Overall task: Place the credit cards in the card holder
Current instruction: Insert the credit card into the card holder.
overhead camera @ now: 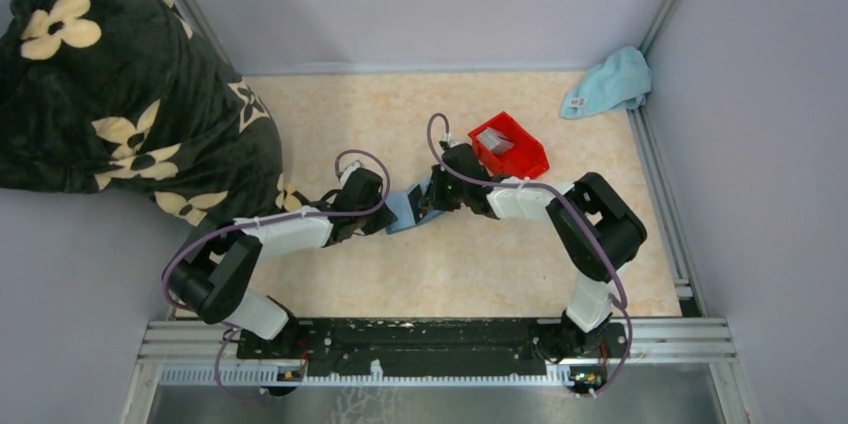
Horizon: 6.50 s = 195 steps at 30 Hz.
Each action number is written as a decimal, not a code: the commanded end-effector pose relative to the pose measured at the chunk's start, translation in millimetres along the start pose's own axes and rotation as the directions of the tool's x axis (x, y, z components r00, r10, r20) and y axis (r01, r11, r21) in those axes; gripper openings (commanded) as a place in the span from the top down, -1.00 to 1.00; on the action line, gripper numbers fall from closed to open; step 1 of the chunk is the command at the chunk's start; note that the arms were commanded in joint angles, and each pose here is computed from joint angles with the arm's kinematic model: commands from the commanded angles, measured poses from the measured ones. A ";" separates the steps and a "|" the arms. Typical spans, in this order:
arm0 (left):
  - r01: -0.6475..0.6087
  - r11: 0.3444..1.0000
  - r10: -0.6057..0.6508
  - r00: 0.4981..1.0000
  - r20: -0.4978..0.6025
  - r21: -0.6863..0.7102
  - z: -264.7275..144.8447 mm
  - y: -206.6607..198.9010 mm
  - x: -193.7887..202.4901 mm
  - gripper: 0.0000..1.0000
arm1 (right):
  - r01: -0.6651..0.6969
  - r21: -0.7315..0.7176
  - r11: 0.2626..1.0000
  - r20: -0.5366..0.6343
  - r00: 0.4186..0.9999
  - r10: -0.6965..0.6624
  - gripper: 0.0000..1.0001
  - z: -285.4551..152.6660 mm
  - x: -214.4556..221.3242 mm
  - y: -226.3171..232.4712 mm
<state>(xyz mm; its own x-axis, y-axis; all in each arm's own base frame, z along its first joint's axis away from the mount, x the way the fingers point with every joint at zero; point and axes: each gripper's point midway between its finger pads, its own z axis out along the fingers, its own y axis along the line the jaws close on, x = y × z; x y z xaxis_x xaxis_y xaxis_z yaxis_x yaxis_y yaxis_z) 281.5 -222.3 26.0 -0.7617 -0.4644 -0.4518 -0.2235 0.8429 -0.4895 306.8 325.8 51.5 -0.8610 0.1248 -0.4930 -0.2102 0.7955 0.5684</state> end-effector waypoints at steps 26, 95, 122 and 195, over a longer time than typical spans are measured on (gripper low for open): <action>-0.079 0.980 0.067 0.995 -0.073 -0.180 1.5 53.9 23.7 0.55 | -0.006 -0.133 0.991 0.047 0.999 0.013 1.00 -0.2 -12.5 12.8; -0.081 0.961 0.048 0.991 -0.126 -0.264 1.8 81.3 38.7 0.58 | 0.009 -0.030 1.000 -0.130 0.991 -0.012 1.00 21.5 46.2 -47.5; -0.093 0.944 0.047 0.988 -0.150 -0.318 1.8 96.2 45.8 0.63 | -0.021 -0.108 0.994 -0.141 0.990 0.006 1.00 12.3 57.3 -38.1; -0.075 0.941 0.040 0.993 -0.112 -0.329 -7.9 102.9 41.5 0.61 | 0.039 -0.044 0.998 -0.138 0.989 -0.045 0.59 38.0 43.7 -35.5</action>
<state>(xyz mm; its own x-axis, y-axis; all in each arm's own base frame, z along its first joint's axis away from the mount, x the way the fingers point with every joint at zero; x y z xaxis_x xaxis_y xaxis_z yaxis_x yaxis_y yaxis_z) 271.1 -198.5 17.7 -0.7430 -0.4867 -0.4594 -0.2926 0.8535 -0.4311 306.8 353.5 23.9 -0.8935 0.0815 -0.4416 -0.2947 0.6356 0.7135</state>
